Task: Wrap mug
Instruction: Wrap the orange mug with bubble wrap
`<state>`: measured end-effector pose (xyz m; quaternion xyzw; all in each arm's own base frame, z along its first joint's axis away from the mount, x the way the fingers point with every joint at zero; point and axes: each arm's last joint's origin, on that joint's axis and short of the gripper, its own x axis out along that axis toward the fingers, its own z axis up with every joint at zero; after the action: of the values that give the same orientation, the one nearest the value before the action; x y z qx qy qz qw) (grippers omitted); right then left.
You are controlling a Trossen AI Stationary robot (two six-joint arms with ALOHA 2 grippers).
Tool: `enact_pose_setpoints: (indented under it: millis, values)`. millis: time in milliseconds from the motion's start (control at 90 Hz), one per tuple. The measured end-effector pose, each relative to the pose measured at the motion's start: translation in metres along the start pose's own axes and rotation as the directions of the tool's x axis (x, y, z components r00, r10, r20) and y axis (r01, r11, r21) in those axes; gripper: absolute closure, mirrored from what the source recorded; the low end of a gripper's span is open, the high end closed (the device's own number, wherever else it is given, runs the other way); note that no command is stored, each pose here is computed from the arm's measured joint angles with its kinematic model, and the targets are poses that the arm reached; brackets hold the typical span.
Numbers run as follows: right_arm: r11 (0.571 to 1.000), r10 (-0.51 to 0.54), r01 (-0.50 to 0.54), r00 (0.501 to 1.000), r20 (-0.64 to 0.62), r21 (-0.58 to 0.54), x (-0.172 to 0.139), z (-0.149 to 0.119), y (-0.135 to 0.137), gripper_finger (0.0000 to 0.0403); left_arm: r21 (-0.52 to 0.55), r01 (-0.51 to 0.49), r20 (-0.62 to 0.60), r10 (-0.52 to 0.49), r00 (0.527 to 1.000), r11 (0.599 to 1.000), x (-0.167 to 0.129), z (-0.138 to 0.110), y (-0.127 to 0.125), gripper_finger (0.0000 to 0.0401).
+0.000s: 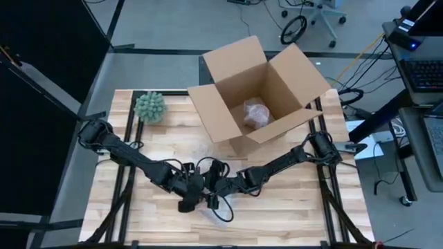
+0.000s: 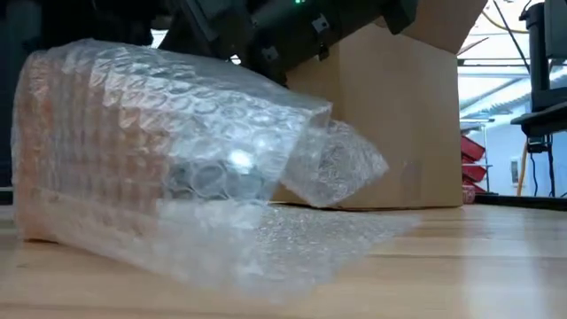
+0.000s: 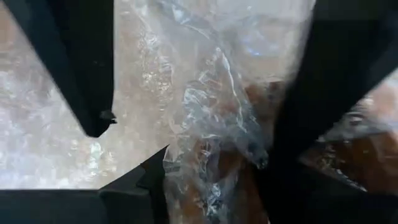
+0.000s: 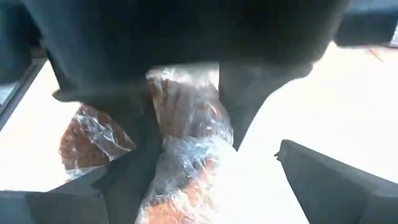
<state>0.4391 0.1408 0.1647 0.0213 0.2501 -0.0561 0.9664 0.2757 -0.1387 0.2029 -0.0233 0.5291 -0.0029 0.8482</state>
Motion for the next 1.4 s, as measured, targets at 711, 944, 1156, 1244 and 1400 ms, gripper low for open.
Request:
enact_pose_setpoints:
  millis: [711, 944, 1156, 1244, 1400]
  values:
    - [1.000, -0.003, 0.003, 1.000, -0.009, 0.002, 0.000, -0.001, 0.000, 0.0081, 0.009, 0.060, 0.127, -0.060, 0.990, 0.998, -0.052, 0.001, 0.002, 0.0228]
    - [1.000, -0.003, 0.003, 1.000, -0.009, 0.001, 0.000, -0.001, 0.000, 0.0081, -0.026, -0.034, 0.098, 0.037, 0.995, 0.999, -0.040, -0.013, 0.007, 0.0228]
    - [1.000, -0.005, 0.005, 1.000, -0.003, 0.004, 0.001, 0.000, -0.001, 0.0081, -0.050, -0.075, 0.052, 0.077, 0.996, 0.996, -0.009, -0.025, 0.009, 0.0228]
    - [1.000, -0.005, 0.005, 1.000, -0.002, 0.004, 0.001, 0.000, -0.001, 0.0081, -0.050, -0.080, 0.042, 0.083, 0.996, 0.996, 0.002, -0.025, 0.007, 0.0228]
    - [1.000, -0.002, 0.002, 1.000, -0.004, 0.003, 0.000, 0.000, 0.000, 0.0081, -0.028, -0.083, 0.053, 0.084, 0.995, 0.996, 0.027, -0.022, 0.000, 0.0228]
